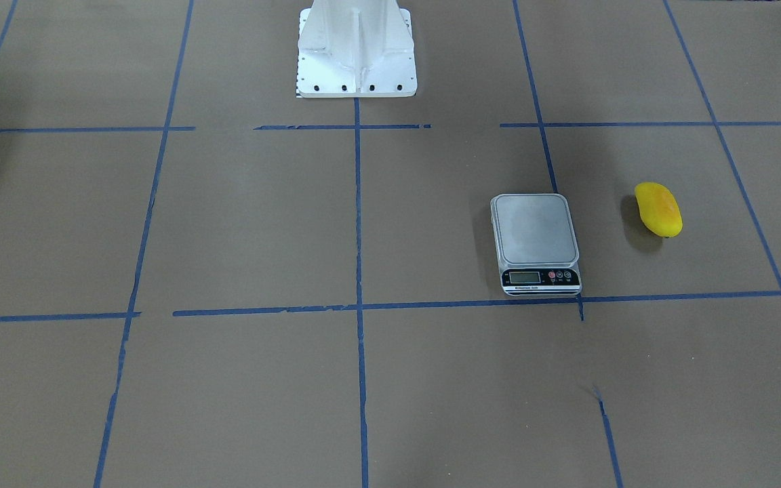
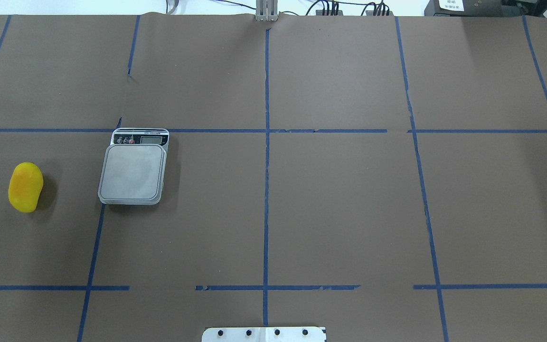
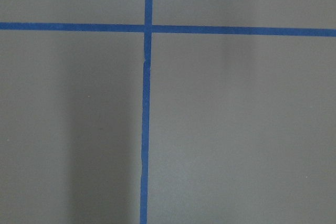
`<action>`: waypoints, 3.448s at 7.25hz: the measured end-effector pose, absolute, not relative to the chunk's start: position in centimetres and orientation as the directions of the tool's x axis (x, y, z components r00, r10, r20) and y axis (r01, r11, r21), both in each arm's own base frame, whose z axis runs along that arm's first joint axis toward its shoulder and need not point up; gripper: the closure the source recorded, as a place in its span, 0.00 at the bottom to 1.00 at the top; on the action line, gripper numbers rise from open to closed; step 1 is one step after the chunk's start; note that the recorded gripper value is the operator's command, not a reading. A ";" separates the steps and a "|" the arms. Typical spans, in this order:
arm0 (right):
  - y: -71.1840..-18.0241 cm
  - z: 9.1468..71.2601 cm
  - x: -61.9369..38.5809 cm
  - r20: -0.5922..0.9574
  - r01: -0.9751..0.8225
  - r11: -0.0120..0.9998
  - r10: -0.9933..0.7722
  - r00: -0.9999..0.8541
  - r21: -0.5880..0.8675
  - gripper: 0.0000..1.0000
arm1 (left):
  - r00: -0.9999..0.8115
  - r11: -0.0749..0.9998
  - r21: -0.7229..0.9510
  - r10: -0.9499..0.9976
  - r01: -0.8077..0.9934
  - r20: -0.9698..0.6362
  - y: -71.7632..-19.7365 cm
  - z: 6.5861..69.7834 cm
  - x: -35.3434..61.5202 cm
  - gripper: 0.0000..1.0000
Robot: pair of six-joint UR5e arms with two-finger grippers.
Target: Weigh mango
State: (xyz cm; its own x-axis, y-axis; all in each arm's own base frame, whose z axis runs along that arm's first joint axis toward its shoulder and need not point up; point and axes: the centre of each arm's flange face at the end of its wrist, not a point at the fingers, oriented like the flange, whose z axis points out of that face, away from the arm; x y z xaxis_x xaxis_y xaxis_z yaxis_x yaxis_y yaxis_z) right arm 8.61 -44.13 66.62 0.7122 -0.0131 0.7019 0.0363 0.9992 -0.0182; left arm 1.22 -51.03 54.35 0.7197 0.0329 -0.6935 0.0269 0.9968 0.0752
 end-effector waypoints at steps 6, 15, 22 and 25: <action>-44.1 66.6 8.6 0.702 0.036 0.999 -0.013 0.712 -0.018 0.00 | 0.649 0.996 0.015 -0.045 0.086 -0.760 -48.3 56.6 18.0 0.00; -44.1 66.6 8.6 0.702 0.036 0.999 -0.013 0.712 -0.018 0.00 | 0.677 1.000 -0.013 0.001 -0.016 -0.736 -45.5 59.6 24.6 1.00; -44.1 66.6 8.6 0.702 0.036 0.999 -0.013 0.712 -0.018 0.00 | 0.685 0.999 -0.036 -0.024 -0.004 -0.729 -47.8 43.9 18.8 1.00; -44.1 66.6 8.6 0.702 0.036 0.999 -0.014 0.712 -0.018 0.00 | 0.666 0.993 -0.112 -0.105 0.033 -0.739 -51.8 35.6 25.4 1.00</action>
State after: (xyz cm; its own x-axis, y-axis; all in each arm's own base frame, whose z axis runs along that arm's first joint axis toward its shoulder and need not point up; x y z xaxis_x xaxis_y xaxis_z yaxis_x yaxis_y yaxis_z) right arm 8.60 -44.14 66.61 0.7122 -0.0136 0.7019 0.0364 0.9992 -0.0176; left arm 25.39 -51.80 35.64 0.6658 -0.1050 -0.7387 0.0329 0.9932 -0.1115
